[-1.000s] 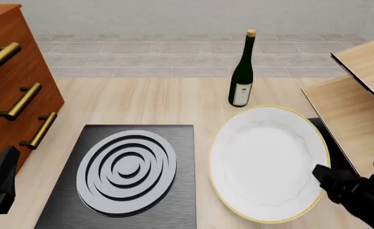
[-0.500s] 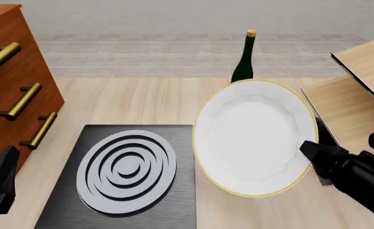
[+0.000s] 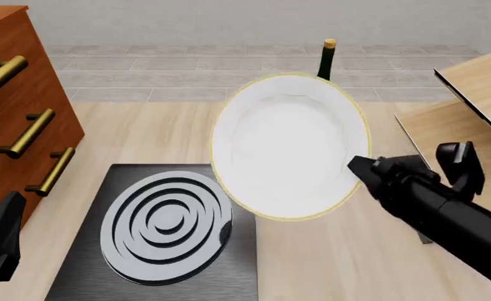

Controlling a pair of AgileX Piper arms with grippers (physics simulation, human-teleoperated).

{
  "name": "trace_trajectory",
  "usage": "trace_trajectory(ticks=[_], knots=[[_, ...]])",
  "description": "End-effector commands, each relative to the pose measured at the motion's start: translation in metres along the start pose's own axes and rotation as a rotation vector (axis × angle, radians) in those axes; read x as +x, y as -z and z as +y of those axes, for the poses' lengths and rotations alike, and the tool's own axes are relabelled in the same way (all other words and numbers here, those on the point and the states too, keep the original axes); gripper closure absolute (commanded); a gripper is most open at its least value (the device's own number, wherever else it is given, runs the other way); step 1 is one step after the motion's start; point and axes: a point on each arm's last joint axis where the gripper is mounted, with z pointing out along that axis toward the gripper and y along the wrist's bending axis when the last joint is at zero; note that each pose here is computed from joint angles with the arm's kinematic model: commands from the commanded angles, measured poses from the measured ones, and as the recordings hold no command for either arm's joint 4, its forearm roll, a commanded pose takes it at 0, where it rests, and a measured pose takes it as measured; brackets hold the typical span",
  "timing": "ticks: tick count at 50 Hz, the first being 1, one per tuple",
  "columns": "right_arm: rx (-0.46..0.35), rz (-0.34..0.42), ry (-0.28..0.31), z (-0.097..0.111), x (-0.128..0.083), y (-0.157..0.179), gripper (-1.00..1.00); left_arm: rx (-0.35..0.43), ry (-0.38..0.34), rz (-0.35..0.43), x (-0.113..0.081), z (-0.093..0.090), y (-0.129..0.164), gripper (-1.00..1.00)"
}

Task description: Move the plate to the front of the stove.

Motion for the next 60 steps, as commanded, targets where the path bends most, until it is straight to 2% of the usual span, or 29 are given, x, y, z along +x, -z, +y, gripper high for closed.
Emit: trace_trajectory(ticks=[1,11,16,21,23,31,38,45,60], knots=[[-0.073,0.030,-0.072,0.020,0.004,-0.035,1.00,0.000,0.000,0.000,0.000,0.000,0.000,-1.00],[-0.091,0.051,-0.138,0.032,0.007,-0.076,1.00,0.000,0.000,0.000,0.000,0.000,0.000,-1.00],[-0.098,0.076,-0.200,0.033,0.018,-0.103,1.00,0.000,0.000,0.000,0.000,0.000,0.000,-1.00],[-0.098,0.084,-0.222,0.036,0.022,-0.129,1.00,0.000,0.000,0.000,0.000,0.000,0.000,-1.00],[-0.103,0.096,-0.248,0.037,0.028,-0.141,1.00,0.000,0.000,0.000,0.000,0.000,0.000,-1.00],[-0.126,0.098,-0.279,0.057,0.025,-0.174,1.00,0.000,0.000,0.000,0.000,0.000,0.000,-1.00],[-0.107,0.112,-0.312,0.055,0.034,-0.210,1.00,0.000,0.000,0.000,0.000,0.000,0.000,-1.00],[-0.083,0.125,-0.299,0.061,0.036,-0.242,1.00,0.000,0.000,0.000,0.000,0.000,0.000,-1.00],[-0.068,0.134,-0.252,0.089,0.022,-0.275,1.00,0.000,0.000,0.000,0.000,0.000,0.000,-1.00]])
